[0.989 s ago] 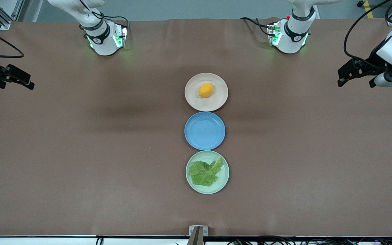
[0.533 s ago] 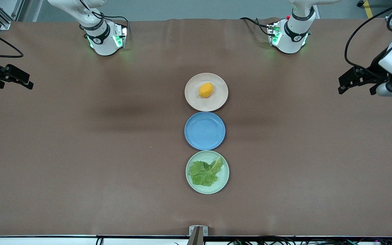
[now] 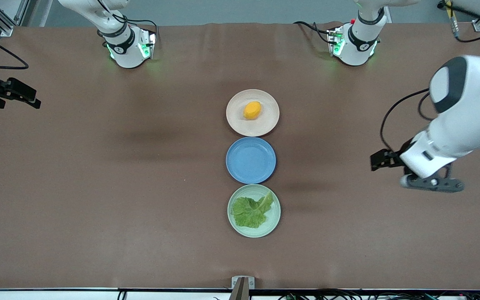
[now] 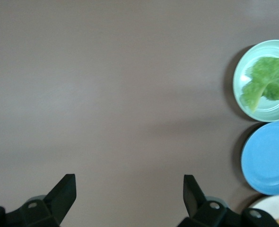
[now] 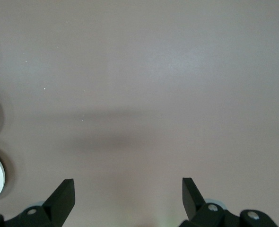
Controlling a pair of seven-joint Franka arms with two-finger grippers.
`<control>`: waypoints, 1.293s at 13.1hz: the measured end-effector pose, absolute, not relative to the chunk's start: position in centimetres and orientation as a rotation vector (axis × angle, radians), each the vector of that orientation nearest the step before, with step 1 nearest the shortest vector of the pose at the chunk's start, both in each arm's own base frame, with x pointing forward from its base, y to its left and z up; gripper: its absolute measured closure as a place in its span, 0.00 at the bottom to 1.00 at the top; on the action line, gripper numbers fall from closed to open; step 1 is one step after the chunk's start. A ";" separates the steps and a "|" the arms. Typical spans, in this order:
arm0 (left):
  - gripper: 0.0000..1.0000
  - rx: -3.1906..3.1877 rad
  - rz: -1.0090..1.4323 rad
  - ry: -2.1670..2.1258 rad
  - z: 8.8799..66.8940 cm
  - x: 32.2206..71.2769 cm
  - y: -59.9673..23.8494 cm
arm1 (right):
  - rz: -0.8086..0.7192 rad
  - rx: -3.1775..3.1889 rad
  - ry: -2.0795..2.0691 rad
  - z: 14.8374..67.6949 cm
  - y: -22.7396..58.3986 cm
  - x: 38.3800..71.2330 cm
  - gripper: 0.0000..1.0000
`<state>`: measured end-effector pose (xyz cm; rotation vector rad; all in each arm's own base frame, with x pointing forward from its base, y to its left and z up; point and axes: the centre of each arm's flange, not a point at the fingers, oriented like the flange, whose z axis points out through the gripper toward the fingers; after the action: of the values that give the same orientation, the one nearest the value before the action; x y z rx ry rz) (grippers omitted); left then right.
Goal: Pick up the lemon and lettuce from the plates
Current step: 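Move the left gripper toward the lettuce on the green plate, then lower the left gripper onto the lettuce while the right gripper reaches the lemon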
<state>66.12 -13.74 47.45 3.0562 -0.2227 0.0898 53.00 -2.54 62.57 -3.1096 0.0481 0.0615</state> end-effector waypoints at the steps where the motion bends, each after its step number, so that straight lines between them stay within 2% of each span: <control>1: 0.00 3.045 0.100 -0.268 45.8 66.4 -16.0 | 0.063 -3.109 0.047 62.6 -2.5 53.0 0.00; 5: 0.00 3.002 0.160 -0.383 40.1 67.2 -22.7 | 0.054 -3.108 0.049 62.8 -2.5 53.0 0.00; 10: 0.00 3.050 0.182 -0.650 34.4 65.4 -30.5 | 0.050 -3.105 0.046 62.7 -2.5 53.4 0.00; 15: 0.00 2.969 0.333 -0.704 28.4 65.8 -34.1 | 0.186 -3.102 0.031 57.5 -1.9 56.2 0.00; 17: 0.04 2.923 0.402 -0.728 25.9 65.5 -36.2 | 0.202 -3.105 0.128 56.9 -0.1 56.7 0.00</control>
<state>65.53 -36.20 25.86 2.9230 -0.7284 0.4018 56.66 -0.05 56.91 -3.1050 0.1277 0.2023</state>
